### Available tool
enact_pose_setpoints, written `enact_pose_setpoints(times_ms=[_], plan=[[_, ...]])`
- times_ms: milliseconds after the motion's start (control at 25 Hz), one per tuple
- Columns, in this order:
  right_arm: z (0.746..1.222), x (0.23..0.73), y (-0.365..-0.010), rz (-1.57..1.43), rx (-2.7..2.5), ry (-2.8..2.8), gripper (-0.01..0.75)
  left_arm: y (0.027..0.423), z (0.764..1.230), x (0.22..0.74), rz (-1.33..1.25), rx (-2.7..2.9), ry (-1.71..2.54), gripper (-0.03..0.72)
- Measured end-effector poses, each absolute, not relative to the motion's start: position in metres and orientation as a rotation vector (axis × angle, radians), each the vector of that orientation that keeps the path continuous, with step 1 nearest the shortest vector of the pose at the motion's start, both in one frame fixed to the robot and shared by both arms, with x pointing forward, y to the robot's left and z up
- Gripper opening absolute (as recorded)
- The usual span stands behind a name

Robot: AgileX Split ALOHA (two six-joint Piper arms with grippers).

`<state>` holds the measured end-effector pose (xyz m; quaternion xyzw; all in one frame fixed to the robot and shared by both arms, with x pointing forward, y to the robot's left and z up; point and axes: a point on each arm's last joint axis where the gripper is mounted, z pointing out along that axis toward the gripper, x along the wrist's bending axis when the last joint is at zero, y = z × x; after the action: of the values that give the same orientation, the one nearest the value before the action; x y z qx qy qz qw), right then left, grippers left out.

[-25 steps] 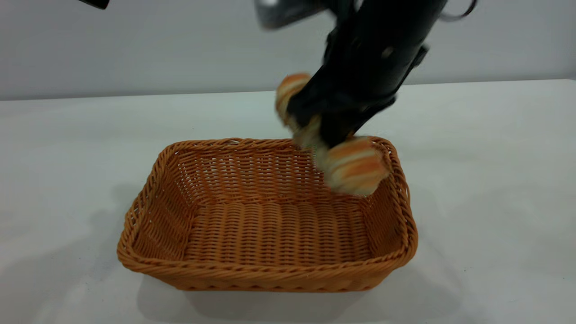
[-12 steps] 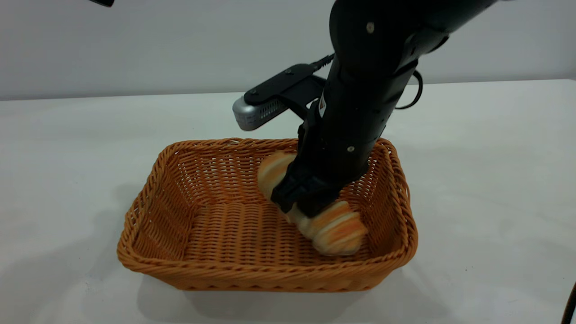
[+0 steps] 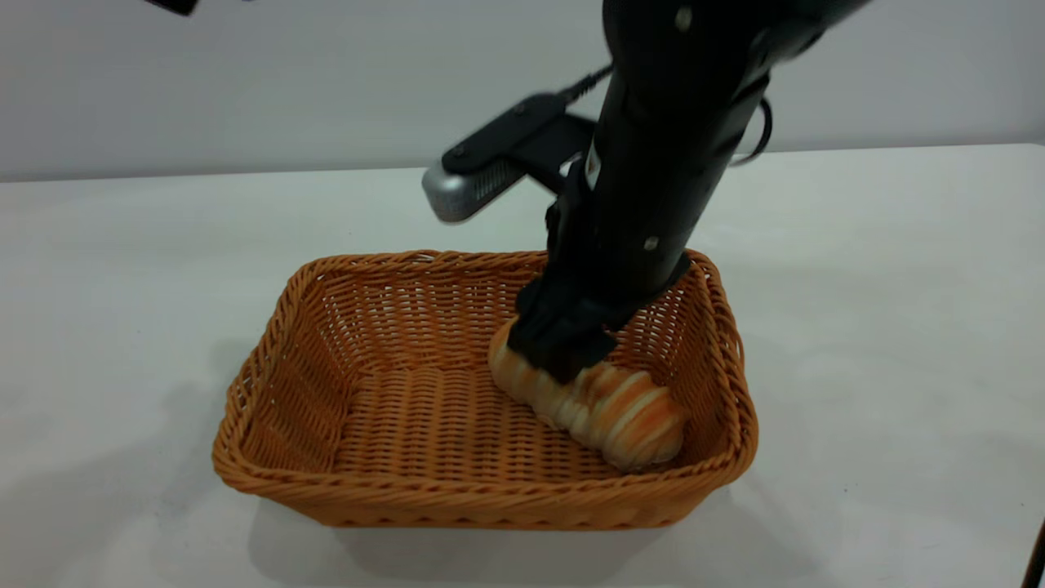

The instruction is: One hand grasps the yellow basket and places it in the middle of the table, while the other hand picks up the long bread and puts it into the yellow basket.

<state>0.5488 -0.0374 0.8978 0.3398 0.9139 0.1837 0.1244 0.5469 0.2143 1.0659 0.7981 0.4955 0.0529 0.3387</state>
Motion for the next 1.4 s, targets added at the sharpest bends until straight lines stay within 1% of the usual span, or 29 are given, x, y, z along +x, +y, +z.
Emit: enact_pose_setpoints(times_ms=[160, 320, 560, 880, 1120, 1400], plan=[[0.926, 0.547, -0.042, 0.552, 0.924, 2.632, 0.503, 0.22, 1.084, 0.534, 0.23, 2.105, 1.257, 0.584], [0.959, 0.549, -0.055, 0.579, 0.931, 2.58, 0.465, 0.227, 1.101, 0.517, 0.288, 2.114, 1.274, 0.584], [1.002, 0.56, -0.1, 0.573, 1.084, 2.47, 0.428, 0.24, 1.124, 0.484, 0.358, 2.141, 1.34, 0.584], [1.052, 0.558, -0.159, 0.549, 1.248, 2.332, 0.414, 0.254, 1.161, 0.431, 0.498, 2.082, 1.352, 0.584], [1.096, 0.533, -0.186, 0.585, 1.305, 2.241, 0.414, 0.261, 1.182, 0.386, 0.55, 2.051, 1.303, 0.584], [1.157, 0.471, -0.212, 0.69, 1.326, 2.15, 0.414, 0.274, 1.196, 0.327, 0.631, 2.019, 1.293, 0.584]])
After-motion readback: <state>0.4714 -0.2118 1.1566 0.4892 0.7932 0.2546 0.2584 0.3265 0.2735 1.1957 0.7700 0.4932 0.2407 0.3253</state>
